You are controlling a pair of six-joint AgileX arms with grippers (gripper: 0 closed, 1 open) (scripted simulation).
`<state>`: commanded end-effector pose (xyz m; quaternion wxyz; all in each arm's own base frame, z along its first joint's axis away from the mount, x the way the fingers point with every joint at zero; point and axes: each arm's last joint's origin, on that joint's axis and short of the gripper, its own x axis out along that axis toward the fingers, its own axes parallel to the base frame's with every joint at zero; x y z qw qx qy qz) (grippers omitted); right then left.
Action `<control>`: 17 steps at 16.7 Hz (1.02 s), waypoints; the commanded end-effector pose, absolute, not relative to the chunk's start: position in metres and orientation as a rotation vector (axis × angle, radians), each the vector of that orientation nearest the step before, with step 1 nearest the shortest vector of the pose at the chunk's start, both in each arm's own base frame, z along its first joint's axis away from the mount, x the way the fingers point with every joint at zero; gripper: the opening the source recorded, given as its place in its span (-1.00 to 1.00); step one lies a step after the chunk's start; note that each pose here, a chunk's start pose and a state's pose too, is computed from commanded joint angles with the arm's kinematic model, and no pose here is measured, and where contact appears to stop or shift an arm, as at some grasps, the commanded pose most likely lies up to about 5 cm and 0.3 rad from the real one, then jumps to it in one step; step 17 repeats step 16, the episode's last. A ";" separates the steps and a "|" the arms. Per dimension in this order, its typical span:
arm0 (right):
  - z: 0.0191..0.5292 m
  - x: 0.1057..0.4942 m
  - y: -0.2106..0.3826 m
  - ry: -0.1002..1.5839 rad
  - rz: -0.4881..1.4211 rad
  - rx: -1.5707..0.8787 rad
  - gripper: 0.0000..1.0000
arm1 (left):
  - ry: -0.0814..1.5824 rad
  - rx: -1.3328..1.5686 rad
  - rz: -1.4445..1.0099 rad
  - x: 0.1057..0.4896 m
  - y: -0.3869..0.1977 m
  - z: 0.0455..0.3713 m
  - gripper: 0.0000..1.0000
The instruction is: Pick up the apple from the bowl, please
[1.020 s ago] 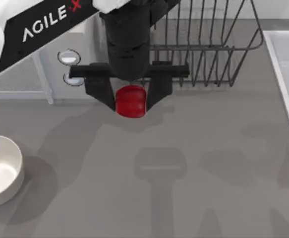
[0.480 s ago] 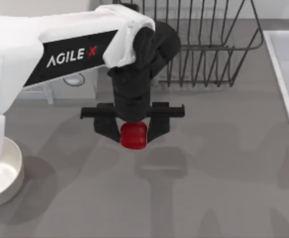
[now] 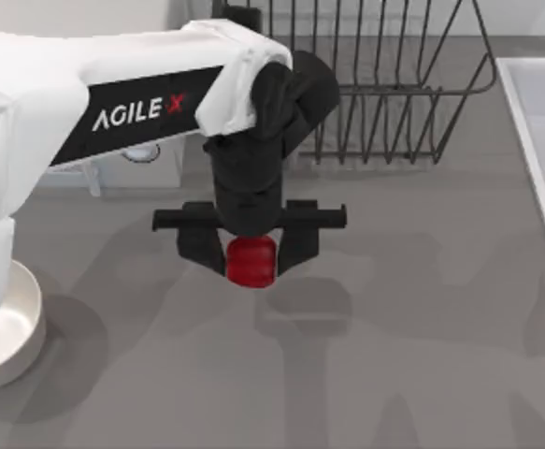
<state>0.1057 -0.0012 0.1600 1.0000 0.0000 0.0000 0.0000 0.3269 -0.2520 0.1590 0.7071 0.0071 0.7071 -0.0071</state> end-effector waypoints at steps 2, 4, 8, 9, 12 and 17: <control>0.160 0.106 -0.001 0.000 0.000 0.000 1.00 | 1.571 0.016 -0.016 0.327 -0.252 0.159 -0.25; 0.160 0.106 -0.001 0.000 0.000 0.000 1.00 | 1.571 0.016 -0.016 0.327 -0.252 0.159 0.06; 0.160 0.106 -0.001 0.000 0.000 0.000 1.00 | 1.571 0.016 -0.016 0.327 -0.252 0.159 0.66; 0.160 0.106 -0.001 0.000 0.000 0.000 1.00 | 1.571 0.016 -0.016 0.327 -0.252 0.159 0.81; 0.160 0.106 -0.001 0.000 0.000 0.000 1.00 | 1.571 0.016 -0.016 0.327 -0.252 0.159 1.00; 0.160 0.106 -0.001 0.000 0.000 0.000 1.00 | 1.571 0.016 -0.016 0.327 -0.252 0.159 1.00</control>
